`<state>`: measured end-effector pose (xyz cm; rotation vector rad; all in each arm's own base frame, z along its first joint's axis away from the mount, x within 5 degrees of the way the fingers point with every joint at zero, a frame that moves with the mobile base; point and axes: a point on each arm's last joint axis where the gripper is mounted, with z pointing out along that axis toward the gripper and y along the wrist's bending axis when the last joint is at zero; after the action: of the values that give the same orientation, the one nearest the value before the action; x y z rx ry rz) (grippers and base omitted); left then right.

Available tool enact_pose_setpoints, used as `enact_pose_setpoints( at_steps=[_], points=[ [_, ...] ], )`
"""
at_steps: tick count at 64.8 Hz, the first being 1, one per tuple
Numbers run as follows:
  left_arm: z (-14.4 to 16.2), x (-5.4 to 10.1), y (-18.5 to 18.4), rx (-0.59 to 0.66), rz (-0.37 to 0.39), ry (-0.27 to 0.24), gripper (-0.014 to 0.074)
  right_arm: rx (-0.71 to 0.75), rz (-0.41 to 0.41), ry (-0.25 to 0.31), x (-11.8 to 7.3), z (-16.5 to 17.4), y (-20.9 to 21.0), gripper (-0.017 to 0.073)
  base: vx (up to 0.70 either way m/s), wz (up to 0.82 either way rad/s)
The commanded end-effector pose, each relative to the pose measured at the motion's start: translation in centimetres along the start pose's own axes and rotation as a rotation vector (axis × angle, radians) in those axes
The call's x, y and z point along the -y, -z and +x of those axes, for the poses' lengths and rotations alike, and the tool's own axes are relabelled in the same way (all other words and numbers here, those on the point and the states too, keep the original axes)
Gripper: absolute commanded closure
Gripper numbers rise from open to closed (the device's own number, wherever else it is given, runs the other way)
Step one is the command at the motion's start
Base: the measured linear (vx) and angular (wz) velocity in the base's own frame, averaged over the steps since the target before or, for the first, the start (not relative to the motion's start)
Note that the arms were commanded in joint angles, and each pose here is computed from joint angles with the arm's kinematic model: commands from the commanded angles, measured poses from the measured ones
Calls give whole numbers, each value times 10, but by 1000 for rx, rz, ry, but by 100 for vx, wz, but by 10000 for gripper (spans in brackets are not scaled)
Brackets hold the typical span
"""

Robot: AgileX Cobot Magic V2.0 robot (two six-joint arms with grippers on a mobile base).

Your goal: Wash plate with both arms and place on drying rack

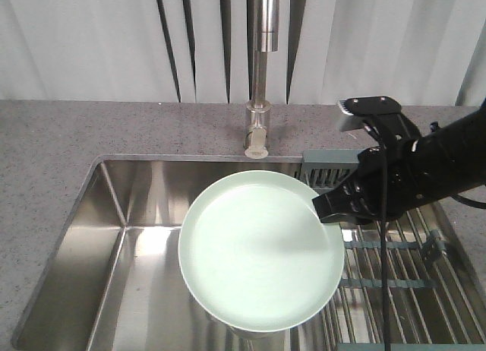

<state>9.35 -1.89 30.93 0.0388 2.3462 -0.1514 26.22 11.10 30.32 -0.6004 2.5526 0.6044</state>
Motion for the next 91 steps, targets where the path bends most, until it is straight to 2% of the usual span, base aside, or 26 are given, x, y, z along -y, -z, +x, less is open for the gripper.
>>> enact_pose_setpoints(
  at_steps=[1, 9, 31, 47, 64, 91],
  points=[
    [-10, 2, 5, 79, 17, 8, 153, 95, -23, 21, -13, -21, 8, 561, 0, 0],
    [-10, 2, 5, 79, 17, 8, 153, 99, -38, 55, -20, -40, -1, 561, 0, 0],
    [-10, 2, 5, 79, 17, 8, 153, 103, -19, 106, -9, -90, -14, 561, 0, 0],
    [-10, 2, 5, 79, 17, 8, 153, 126, 8, 76, 18, -115, -12, 561, 0, 0],
    [-10, 2, 5, 79, 17, 8, 153, 157, 28, 5, 47, -115, 2, 561, 0, 0],
    [-10, 2, 5, 78, 17, 8, 153, 167, 98, -34, 57, -85, 20, 561, 0, 0]
  ],
)
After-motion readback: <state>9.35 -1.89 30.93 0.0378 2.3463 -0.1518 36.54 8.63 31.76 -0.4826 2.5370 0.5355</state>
